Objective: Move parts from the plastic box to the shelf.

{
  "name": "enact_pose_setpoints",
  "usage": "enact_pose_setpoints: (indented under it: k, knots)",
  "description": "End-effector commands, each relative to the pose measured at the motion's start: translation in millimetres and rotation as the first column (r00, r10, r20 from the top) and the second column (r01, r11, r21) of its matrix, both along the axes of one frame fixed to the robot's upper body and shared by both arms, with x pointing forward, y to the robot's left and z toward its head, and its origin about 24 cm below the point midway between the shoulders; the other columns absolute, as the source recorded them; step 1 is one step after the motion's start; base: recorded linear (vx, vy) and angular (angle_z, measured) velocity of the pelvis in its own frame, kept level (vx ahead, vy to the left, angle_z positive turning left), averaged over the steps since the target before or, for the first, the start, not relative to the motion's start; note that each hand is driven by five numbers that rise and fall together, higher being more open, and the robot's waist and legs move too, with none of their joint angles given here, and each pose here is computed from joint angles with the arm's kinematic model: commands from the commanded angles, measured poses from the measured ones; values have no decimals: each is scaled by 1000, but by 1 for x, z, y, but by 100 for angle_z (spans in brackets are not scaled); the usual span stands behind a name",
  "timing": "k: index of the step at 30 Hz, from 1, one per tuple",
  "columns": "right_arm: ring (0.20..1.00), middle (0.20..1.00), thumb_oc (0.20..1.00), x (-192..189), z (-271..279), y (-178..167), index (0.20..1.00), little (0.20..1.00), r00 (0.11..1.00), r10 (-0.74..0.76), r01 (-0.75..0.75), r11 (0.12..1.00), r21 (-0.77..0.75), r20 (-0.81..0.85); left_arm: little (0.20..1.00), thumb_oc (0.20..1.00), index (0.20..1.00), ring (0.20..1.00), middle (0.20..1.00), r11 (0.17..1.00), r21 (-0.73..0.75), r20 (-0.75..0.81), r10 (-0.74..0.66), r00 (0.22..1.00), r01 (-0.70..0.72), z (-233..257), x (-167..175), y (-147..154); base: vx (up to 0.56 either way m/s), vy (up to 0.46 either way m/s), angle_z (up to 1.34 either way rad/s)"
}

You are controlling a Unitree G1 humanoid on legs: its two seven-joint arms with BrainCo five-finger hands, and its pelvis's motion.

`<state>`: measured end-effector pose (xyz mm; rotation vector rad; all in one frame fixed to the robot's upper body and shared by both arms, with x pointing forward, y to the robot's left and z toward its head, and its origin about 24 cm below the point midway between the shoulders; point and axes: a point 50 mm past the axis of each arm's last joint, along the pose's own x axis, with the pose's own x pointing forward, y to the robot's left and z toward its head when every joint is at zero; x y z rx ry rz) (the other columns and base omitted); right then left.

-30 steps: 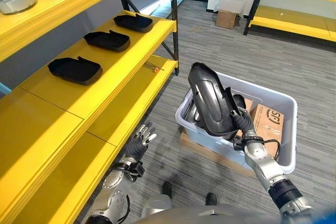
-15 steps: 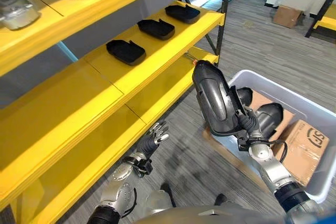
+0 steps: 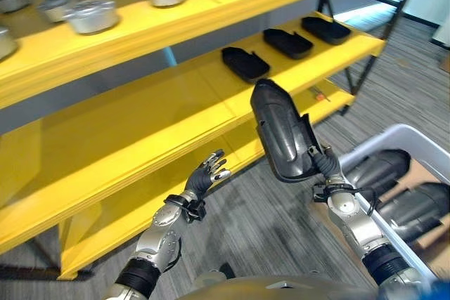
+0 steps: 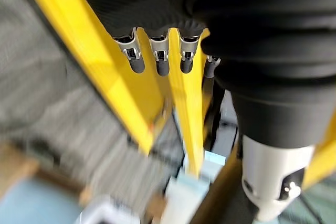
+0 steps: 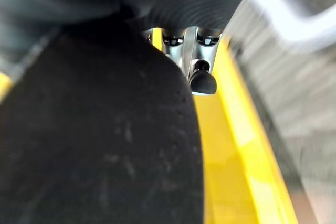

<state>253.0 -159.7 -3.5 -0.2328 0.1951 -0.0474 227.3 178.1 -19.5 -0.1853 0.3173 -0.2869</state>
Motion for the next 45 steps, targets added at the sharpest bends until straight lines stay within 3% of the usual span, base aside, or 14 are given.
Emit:
enact_pose_setpoints:
  k: [1, 6, 15, 23, 30, 45]
  knots:
    - [200, 200, 200, 22, 47, 16, 200, 200, 970, 73, -85, 996, 42, 232, 1000, 1000, 1000, 1000, 1000, 1000, 25, 147, 15, 989, -18, 24, 1, 5, -7, 329, 72]
    - [200, 200, 200, 25, 57, 31, 200, 200, 960, 129, -140, 990, 28, 250, 1000, 1000, 1000, 1000, 1000, 998, 27, 154, 50, 987, -55, 26, -7, 20, -16, 426, 50]
    - [200, 200, 200, 31, 61, 35, 200, 200, 963, 46, -60, 997, 45, 264, 1000, 1000, 1000, 1000, 1000, 999, 29, 150, 30, 988, -34, 22, -3, 17, 8, 234, 54]
    - [200, 200, 200, 30, 54, 14, 200, 200, 969, 33, -44, 998, 40, 243, 1000, 1000, 1000, 1000, 1000, 998, -38, 137, 63, 989, -59, 20, -3, 14, 88, -82, 57]
    - [200, 200, 200, 29, 49, 2, 200, 200, 977, 1, -11, 999, 47, 213, 1000, 1000, 1000, 1000, 1000, 1000, -26, 122, -7, 993, 10, 12, -12, 3, 126, -99, 52]
    - [200, 200, 200, 24, 31, -12, 200, 200, 988, -76, 71, 997, 37, 132, 1000, 1000, 1000, 1000, 1000, 998, -52, 104, -25, 994, 30, 9, -17, -8, 137, -106, -1]
